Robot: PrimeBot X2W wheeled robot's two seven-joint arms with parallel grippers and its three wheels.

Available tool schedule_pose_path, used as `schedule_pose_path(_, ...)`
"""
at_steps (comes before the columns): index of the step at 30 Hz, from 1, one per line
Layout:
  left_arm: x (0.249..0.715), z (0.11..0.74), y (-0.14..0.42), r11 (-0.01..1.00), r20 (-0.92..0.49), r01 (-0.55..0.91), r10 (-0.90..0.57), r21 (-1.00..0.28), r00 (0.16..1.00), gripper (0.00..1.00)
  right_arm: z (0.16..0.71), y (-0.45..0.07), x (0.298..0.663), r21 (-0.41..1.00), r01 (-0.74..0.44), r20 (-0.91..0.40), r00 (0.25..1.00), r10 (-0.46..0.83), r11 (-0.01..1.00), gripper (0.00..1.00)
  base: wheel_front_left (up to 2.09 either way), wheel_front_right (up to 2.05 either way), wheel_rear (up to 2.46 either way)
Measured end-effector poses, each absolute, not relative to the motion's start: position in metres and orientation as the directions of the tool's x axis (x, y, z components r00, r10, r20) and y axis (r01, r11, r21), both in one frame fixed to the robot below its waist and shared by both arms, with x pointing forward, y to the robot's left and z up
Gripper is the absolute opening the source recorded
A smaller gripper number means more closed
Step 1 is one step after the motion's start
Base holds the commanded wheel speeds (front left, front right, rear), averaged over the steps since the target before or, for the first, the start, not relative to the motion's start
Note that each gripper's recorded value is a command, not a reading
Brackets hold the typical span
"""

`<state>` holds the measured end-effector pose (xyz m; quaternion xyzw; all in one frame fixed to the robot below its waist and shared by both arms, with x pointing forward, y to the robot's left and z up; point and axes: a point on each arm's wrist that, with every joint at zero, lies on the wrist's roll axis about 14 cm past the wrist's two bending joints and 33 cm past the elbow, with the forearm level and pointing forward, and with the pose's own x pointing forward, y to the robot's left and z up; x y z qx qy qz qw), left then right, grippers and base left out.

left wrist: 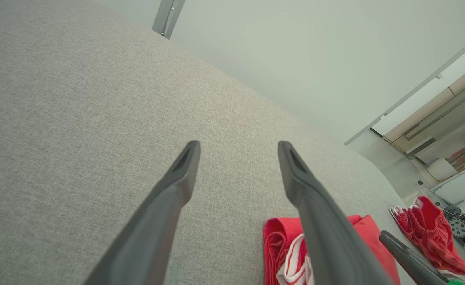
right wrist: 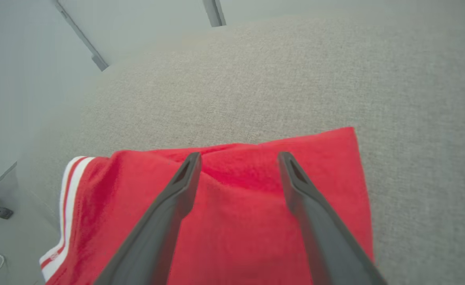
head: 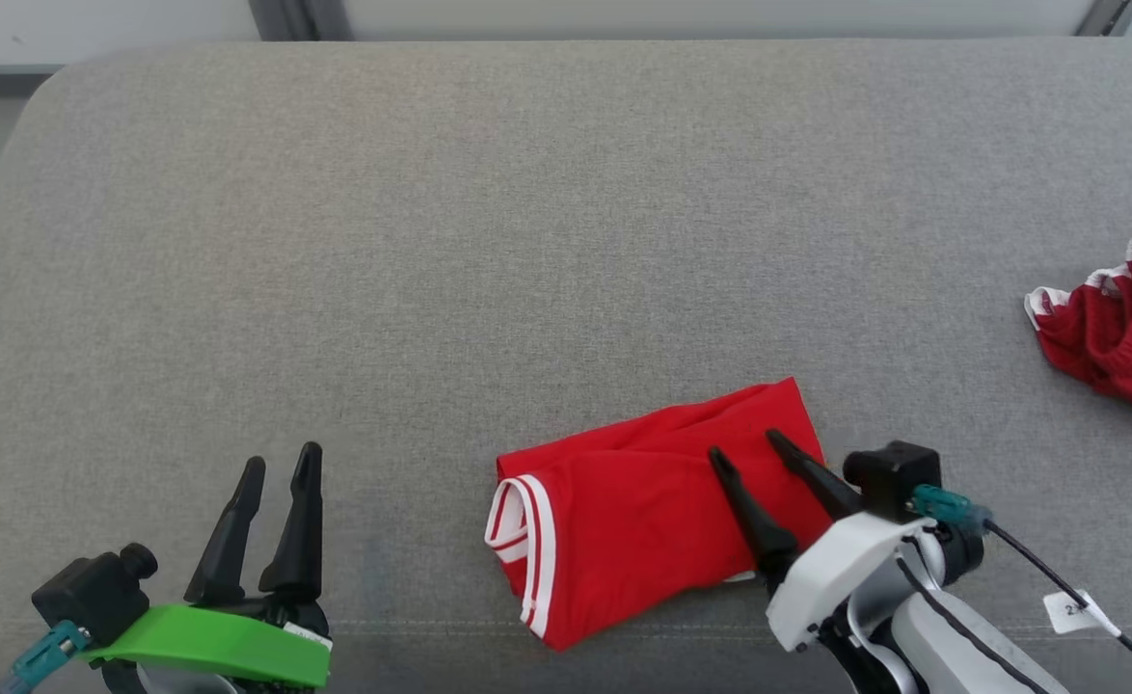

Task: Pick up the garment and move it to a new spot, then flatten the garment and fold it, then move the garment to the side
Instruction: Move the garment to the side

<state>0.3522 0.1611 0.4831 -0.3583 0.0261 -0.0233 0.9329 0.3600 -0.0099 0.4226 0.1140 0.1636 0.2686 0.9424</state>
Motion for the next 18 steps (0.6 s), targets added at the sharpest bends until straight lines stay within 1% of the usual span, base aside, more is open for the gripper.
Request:
schedule_pose_path(2, 0.356, 0.485, 0.155, 0.737, -0.023, 0.045, -0.081, -0.674, 0.996, 1.00, 0.409, -0.031, 0.356, 0.339, -0.404, -0.292, 0.813, 0.503, 0.849, 1.00, 0.00, 0.00, 0.00)
schedule_pose_path(5, 0.359, 0.484, 0.151, 0.738, -0.027, 0.054, -0.097, -0.673, 0.995, 1.00, 0.401, -0.051, 0.359, 0.373, -0.334, -0.316, 0.831, 0.457, 0.865, 1.00, 0.00, 0.00, 0.00)
schedule_pose_path(8, 0.361, 0.481, 0.148, 0.739, -0.034, 0.057, -0.108, -0.672, 0.994, 1.00, 0.399, -0.059, 0.362, 0.406, -0.302, -0.319, 0.837, 0.444, 0.862, 1.00, 0.00, 0.00, 0.00)
schedule_pose_path(9, 0.362, 0.478, 0.145, 0.737, -0.043, 0.060, -0.120, -0.673, 0.992, 1.00, 0.394, -0.062, 0.361, 0.447, -0.277, -0.328, 0.834, 0.444, 0.851, 1.00, 0.00, 0.00, 0.00)
schedule_pose_path(11, 0.362, 0.475, 0.142, 0.735, -0.053, 0.060, -0.129, -0.675, 0.990, 1.00, 0.387, -0.069, 0.361, 0.469, -0.243, -0.346, 0.834, 0.430, 0.849, 1.00, 0.00, 0.00, 0.00)
schedule_pose_path(14, 0.363, 0.473, 0.142, 0.736, -0.060, 0.058, -0.133, -0.674, 0.989, 1.00, 0.383, -0.075, 0.360, 0.484, -0.218, -0.358, 0.834, 0.419, 0.847, 1.00, 0.00, 0.00, 0.00)
schedule_pose_path(18, 0.363, 0.471, 0.146, 0.743, -0.068, 0.049, -0.126, -0.667, 0.990, 1.00, 0.379, -0.077, 0.359, 0.546, -0.174, -0.367, 0.830, 0.420, 0.820, 1.00, 0.00, 0.00, 0.00)
